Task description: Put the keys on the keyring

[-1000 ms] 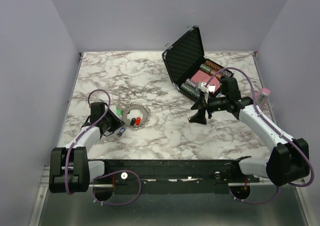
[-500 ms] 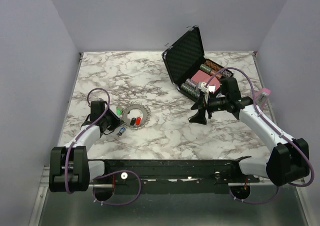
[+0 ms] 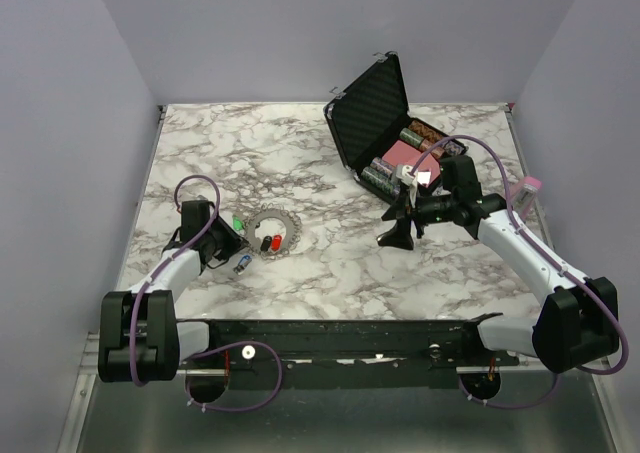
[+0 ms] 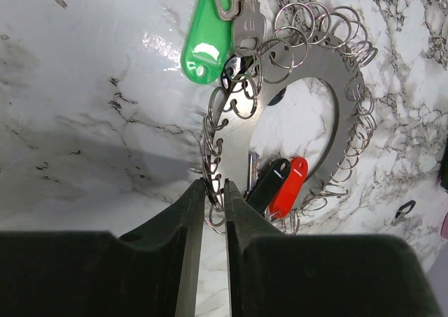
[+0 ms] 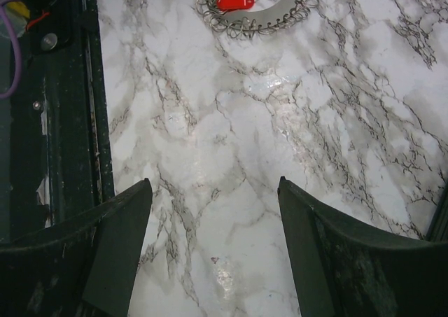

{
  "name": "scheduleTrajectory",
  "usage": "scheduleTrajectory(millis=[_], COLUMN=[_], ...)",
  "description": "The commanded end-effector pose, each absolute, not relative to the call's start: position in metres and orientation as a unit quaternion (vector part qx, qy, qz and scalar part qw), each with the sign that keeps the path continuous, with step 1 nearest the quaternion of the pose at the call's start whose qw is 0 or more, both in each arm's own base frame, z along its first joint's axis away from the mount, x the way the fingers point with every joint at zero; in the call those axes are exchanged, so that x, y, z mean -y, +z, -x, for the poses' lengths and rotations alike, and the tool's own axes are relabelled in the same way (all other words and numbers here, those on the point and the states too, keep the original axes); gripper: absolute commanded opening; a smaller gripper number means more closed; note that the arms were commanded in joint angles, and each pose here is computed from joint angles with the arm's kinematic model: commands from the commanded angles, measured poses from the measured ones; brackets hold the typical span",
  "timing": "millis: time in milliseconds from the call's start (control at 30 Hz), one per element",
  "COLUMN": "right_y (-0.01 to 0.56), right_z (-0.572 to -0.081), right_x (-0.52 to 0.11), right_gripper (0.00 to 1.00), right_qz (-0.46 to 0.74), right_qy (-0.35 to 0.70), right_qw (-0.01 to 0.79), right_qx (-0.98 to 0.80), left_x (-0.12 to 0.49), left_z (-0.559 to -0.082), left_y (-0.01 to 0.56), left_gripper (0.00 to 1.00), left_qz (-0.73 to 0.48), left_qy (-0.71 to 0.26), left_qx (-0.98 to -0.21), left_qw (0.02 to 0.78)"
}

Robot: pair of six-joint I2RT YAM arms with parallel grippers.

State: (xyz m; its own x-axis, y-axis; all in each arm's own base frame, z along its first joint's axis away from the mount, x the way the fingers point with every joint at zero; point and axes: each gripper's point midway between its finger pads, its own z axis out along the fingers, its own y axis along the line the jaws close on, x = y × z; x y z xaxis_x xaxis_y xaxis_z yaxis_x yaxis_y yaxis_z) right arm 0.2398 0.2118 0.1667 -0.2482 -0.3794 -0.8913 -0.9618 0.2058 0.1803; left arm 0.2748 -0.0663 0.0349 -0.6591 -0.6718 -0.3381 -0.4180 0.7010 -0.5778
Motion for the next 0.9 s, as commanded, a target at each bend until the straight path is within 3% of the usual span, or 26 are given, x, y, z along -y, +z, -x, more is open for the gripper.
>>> scheduleTrajectory(millis=[0, 867], right_y=[0.172, 0.174], right_z=[-0.237, -0.236], right_x=[-0.210, -0.210], right_gripper=[0.81, 0.81], right_qz=[0.494, 0.496], right_qy=[0.394, 0.395], right_qw=[0.370, 0.371], right_qx=[-0.681, -0.679], left_x=[0.067, 0.062], left_z=[-0.282, -0.271], left_y=[0.041, 0.036], left_gripper=[0.26, 0.26], left_qz=[0.308, 0.353], left_qy=[-0.233, -0.203], left_qx=[-0.879, -0.881], left_qw=[0.279, 0.241])
